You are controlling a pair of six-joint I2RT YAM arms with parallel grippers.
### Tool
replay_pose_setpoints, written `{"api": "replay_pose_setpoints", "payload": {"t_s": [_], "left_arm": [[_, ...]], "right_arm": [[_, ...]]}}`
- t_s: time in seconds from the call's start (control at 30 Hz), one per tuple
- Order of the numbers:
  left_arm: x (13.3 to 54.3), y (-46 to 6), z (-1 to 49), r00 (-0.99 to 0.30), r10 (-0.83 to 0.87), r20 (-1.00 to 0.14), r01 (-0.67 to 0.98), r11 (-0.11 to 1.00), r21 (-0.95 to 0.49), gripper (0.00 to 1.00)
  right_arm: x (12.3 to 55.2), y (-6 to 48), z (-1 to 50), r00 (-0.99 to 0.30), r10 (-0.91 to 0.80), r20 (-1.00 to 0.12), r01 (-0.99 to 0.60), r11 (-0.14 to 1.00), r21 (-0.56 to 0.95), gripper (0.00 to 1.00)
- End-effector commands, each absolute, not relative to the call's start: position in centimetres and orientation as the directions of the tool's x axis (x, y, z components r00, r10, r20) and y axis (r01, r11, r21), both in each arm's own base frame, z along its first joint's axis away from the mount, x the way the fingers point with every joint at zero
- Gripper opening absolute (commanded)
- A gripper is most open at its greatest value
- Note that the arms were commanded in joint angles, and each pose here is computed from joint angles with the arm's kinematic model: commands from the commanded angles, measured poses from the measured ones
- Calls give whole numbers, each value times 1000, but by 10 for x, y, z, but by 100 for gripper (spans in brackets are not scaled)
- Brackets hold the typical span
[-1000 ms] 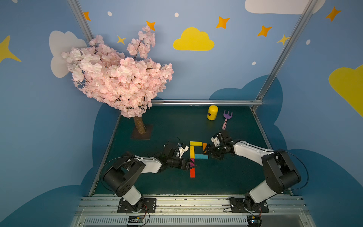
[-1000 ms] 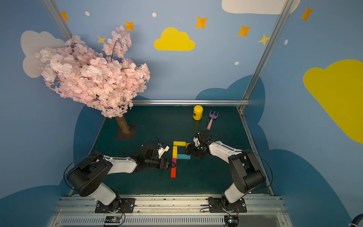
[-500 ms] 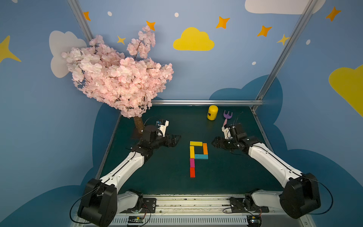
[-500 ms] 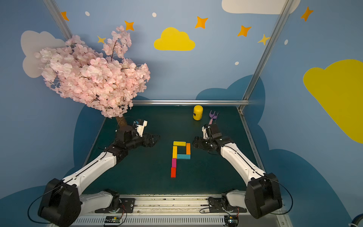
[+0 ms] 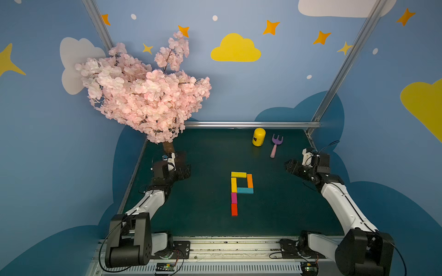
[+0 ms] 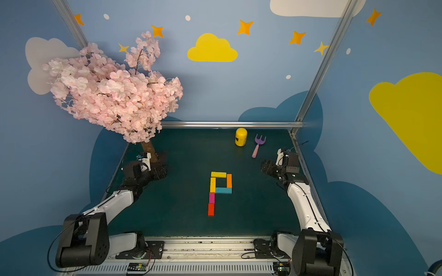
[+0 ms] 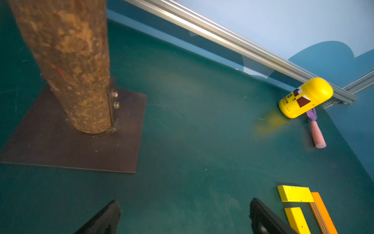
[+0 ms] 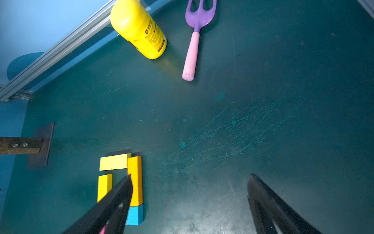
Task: Assemble the letter p with building blocks
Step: Reset both arms
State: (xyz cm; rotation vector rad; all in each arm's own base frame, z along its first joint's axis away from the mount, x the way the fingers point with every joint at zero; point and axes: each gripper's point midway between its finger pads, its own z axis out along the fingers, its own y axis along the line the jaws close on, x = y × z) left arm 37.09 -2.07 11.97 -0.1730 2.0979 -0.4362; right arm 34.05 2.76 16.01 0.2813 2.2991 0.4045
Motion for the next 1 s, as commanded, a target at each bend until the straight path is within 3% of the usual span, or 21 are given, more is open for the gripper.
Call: {"api": "replay_pose_setpoints", "payload": {"t_s": [0.0, 0.2, 0.37, 0.57, 0.6, 0.77, 0.97], "left_arm": [[384, -8, 135, -460, -278, -843, 56, 939, -341, 100], [389, 9, 111, -468, -226, -855, 1, 967, -256, 100], [390, 11, 99, -475, -209, -855, -8, 972, -233, 100], [390, 20, 95, -465, -205, -862, -60, 978, -200, 100], [390, 21, 96, -458, -198, -867, -62, 980, -191, 100], [385, 26, 106, -377, -150, -914, -78, 988, -130, 100], [389, 24, 98, -338, -115, -934, -66, 993, -98, 100]], "right_arm": [[357, 1, 180, -504, 261, -823, 92, 964, 250, 89], [355, -13, 148, -266, 160, -951, 68, 987, 147, 89], [364, -13, 126, -219, 109, -970, 36, 994, 103, 91], [378, 16, 100, -246, 36, -969, -122, 990, 68, 91], [381, 16, 103, -210, 39, -977, -128, 990, 67, 91], [391, 21, 93, -349, 30, -937, -139, 987, 84, 91], [394, 22, 95, -319, 21, -948, -150, 986, 73, 91]]}}
